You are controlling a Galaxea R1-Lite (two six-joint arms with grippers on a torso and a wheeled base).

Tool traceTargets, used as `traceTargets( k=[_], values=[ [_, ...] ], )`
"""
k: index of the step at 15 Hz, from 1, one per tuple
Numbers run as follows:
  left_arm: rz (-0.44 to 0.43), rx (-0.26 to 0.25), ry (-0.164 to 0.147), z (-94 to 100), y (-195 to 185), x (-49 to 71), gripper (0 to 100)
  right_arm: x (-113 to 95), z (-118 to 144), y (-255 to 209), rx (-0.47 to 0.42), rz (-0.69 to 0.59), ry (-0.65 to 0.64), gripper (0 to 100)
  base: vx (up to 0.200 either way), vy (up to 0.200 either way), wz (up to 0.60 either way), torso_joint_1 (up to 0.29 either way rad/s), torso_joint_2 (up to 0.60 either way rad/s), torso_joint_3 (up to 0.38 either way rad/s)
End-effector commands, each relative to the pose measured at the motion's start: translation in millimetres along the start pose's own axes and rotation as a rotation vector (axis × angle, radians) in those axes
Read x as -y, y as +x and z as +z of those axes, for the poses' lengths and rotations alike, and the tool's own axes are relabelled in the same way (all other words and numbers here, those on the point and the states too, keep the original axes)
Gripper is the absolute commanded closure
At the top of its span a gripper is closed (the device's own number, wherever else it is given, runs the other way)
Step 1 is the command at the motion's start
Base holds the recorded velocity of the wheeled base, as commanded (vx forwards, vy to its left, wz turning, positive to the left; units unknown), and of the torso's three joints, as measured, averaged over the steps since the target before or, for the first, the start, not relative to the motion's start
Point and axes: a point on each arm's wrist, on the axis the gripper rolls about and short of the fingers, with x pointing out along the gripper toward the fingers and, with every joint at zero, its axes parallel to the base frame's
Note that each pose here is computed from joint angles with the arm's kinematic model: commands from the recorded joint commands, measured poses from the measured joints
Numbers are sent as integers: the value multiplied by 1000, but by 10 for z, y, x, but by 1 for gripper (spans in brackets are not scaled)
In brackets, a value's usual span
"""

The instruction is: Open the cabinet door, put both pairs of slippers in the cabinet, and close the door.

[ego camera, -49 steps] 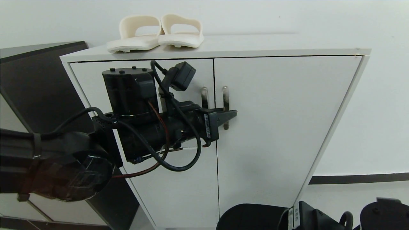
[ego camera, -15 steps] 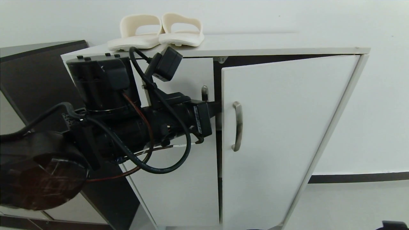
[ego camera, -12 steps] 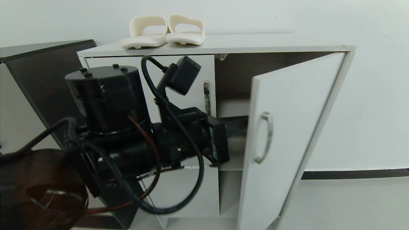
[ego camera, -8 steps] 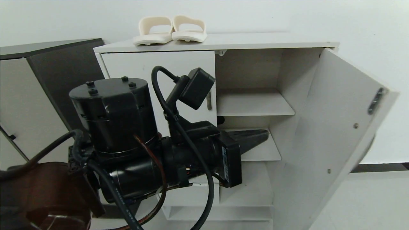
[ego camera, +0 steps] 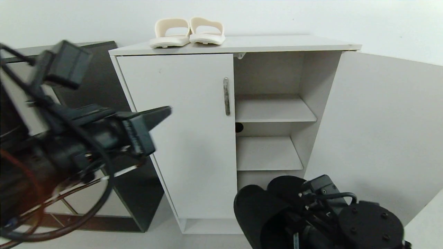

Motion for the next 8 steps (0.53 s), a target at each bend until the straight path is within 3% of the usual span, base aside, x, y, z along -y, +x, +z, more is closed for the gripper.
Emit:
traceTargets(
  k=[1, 2, 4, 5, 6, 7, 8],
  values=[
    [442, 28, 127, -517, -1374, -488, 100, 39, -107, 295, -35, -96, -3, 100, 0, 0, 0, 0, 0, 0],
    [599, 2, 130, -822, -1660, -564, 100, 52, -140, 338, -46, -106, -6, 100, 0, 0, 0, 0, 0, 0],
    [830, -40, 132, -1385, -2010, -558, 100, 38, -226, 381, -73, -114, -19, 100, 0, 0, 0, 0, 0, 0],
    [865, -47, 128, -1549, -2071, -536, 100, 38, -252, 391, -79, -116, -23, 100, 0, 0, 0, 0, 0, 0],
    [822, -25, 132, -1671, -2112, -511, 100, 32, -243, 397, -67, -110, -13, 100, 0, 0, 0, 0, 0, 0],
    [613, 13, 161, -1791, -2128, -494, 100, 22, -233, 411, -48, -104, -4, 100, 0, 0, 0, 0, 0, 0],
    [504, 43, 162, -1786, -2118, -472, 100, 18, -246, 423, -48, -104, -4, 100, 0, 0, 0, 0, 0, 0]
  ],
)
